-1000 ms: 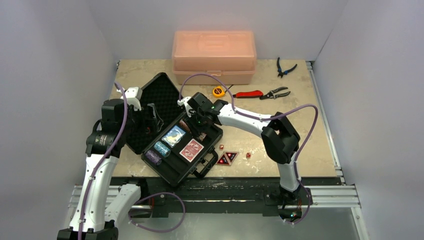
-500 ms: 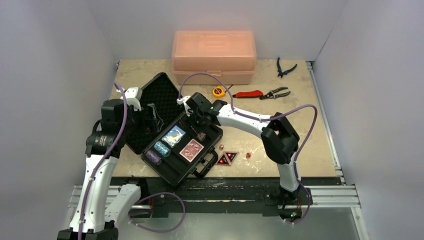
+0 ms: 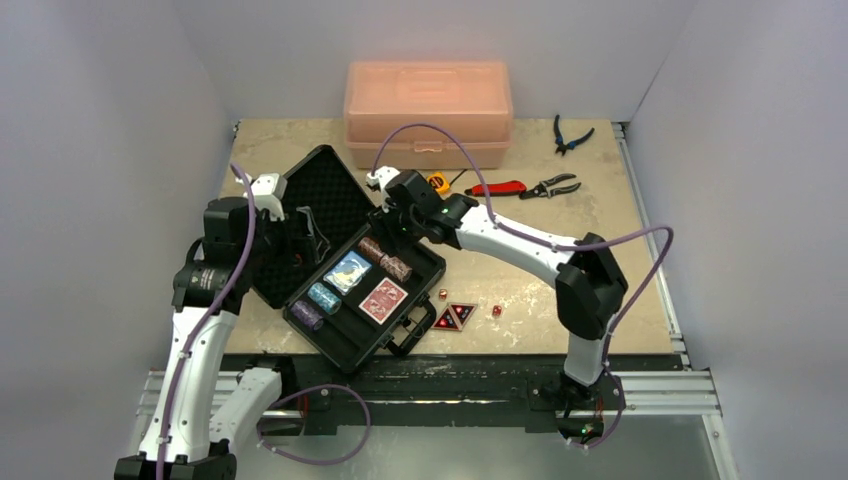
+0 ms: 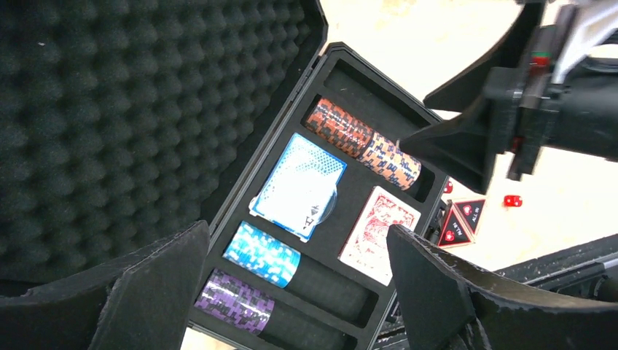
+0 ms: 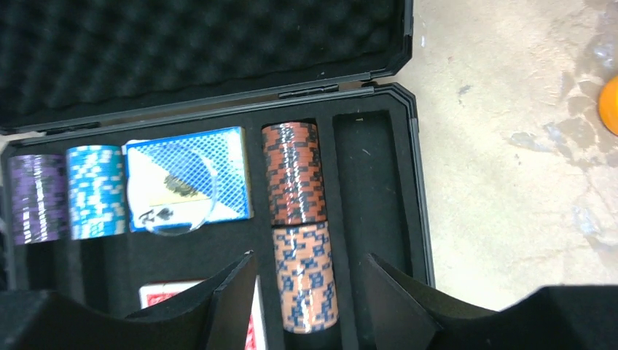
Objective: Pack up texas hold em set
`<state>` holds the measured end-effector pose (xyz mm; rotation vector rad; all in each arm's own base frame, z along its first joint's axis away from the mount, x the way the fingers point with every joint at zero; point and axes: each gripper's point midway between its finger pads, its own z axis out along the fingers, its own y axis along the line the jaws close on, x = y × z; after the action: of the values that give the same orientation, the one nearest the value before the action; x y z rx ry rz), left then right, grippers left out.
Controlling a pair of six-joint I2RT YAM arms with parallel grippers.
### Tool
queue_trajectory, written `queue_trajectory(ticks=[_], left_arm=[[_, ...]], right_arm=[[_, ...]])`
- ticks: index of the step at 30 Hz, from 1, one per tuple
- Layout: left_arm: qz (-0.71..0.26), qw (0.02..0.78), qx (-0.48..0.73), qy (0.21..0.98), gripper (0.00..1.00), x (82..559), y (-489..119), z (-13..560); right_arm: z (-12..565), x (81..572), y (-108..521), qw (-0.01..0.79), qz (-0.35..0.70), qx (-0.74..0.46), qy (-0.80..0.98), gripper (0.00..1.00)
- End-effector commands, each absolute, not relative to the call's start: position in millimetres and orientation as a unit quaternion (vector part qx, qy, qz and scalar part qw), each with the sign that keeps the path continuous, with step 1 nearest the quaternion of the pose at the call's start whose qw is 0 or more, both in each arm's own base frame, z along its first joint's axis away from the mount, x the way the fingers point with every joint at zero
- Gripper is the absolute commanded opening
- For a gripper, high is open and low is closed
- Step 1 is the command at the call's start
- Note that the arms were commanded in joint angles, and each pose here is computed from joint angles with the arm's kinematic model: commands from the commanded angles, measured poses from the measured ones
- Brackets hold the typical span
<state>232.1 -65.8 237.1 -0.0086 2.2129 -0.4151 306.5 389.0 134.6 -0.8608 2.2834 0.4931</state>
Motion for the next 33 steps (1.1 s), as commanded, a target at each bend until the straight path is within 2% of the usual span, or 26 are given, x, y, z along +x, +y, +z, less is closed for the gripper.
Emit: queue_trajectory(ticks=[1,9,18,25,28,33], left_arm=[[-0.202,0.433,0.024,0.878,0.91,237.6,-81.7,239.3],[-0.215,0.413,0.075,0.882,0.91,232.8,-107.6,234.1],[-0.207,0.361,0.092,0.905,0.89,223.9,-144.0,222.9],[-0.216,0.344,0.113,0.907,0.88,223.4,-198.9,217.0],[-0.235,0.342,0.134,0.900,0.88,224.5,-232.2,214.5],[-0.223,0.335,0.158,0.902,1.00,229.6,-279.9,200.0]], right_arm=[[176.0,306.8,378.0,0.375,0.203,-0.289,0.857,0.59],[202.8,303.7,329.7,0.443,0.190,-0.182,0.857,0.61],[228.4,325.8,255.3,0.506,0.149,-0.051,0.848,0.65],[266.9,331.6,186.1,0.561,0.126,0.049,0.817,0.84],[284.1,325.9,162.2,0.588,0.106,0.085,0.797,0.98],[299.6,317.7,134.0,0.610,0.083,0.127,0.778,0.99]])
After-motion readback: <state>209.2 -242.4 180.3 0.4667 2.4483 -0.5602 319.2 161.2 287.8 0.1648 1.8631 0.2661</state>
